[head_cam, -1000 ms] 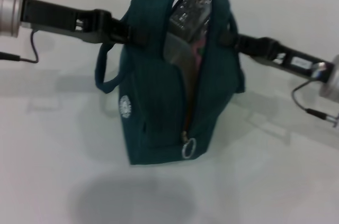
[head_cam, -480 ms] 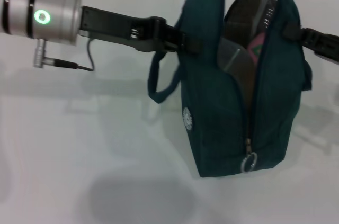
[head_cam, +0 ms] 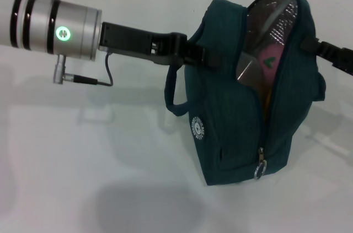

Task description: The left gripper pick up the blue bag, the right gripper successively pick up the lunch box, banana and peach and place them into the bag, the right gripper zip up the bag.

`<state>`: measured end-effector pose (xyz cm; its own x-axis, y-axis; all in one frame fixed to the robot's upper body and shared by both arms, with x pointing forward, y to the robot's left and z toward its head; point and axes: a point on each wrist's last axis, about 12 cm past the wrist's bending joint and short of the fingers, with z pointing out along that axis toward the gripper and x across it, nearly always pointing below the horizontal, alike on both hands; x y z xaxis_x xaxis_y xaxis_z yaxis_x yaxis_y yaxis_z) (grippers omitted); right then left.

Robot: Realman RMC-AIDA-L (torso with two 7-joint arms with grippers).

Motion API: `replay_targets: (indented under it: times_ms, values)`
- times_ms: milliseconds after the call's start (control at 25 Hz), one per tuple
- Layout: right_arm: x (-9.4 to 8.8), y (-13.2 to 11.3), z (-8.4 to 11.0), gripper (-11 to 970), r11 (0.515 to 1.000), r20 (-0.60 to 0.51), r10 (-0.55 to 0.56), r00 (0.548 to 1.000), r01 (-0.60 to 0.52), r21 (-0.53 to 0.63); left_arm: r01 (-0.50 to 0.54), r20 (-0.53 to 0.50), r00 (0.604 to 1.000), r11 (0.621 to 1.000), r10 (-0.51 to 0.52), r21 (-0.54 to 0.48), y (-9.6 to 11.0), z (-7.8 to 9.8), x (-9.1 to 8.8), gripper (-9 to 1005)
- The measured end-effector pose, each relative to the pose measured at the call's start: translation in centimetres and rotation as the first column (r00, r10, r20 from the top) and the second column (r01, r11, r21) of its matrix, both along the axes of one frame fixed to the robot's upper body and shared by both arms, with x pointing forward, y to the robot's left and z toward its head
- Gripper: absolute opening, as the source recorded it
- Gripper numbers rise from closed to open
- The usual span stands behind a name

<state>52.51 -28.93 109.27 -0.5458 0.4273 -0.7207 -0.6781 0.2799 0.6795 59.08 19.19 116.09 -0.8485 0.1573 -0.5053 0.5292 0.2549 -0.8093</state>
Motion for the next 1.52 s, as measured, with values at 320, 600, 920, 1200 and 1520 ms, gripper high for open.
replay_targets:
  times_ms: [320, 600, 920, 1200, 1520]
  values:
    - [-0.2, 0.6, -0.4, 65, 1.0, 0.003, 0.002, 1.0, -0.001, -0.001, -0.052, -0.004, 0.999, 0.999, 0.052, 0.015, 0.9, -1.4, -0.2, 41]
    - [-0.5, 0.4, -0.9, 66, 1.0, -0.018, -0.02, 1.0, 0.02, 0.001, -0.079, -0.013, 0.997, 0.997, 0.079, 0.016, 1.5, -2.1, -0.5, 41]
    - [-1.4, 0.1, -0.9, 273, 1.0, 0.005, -0.004, 1.0, 0.004, 0.017, -0.069, -0.025, 0.997, 0.998, 0.069, 0.005, 1.5, -2.3, -0.9, 42]
    - [-3.7, -0.5, -1.0, 533, 1.0, 0.141, 0.001, 0.99, -0.003, 0.011, -0.064, -0.026, 0.998, 0.998, 0.064, -0.002, 1.6, -2.4, -1.1, 42]
    - [-7.1, -0.4, -2.5, 775, 0.996, 0.294, 0.045, 0.955, -0.022, -0.082, -0.049, -0.021, 0.999, 0.999, 0.049, -0.018, 1.4, -2.5, -1.4, 43]
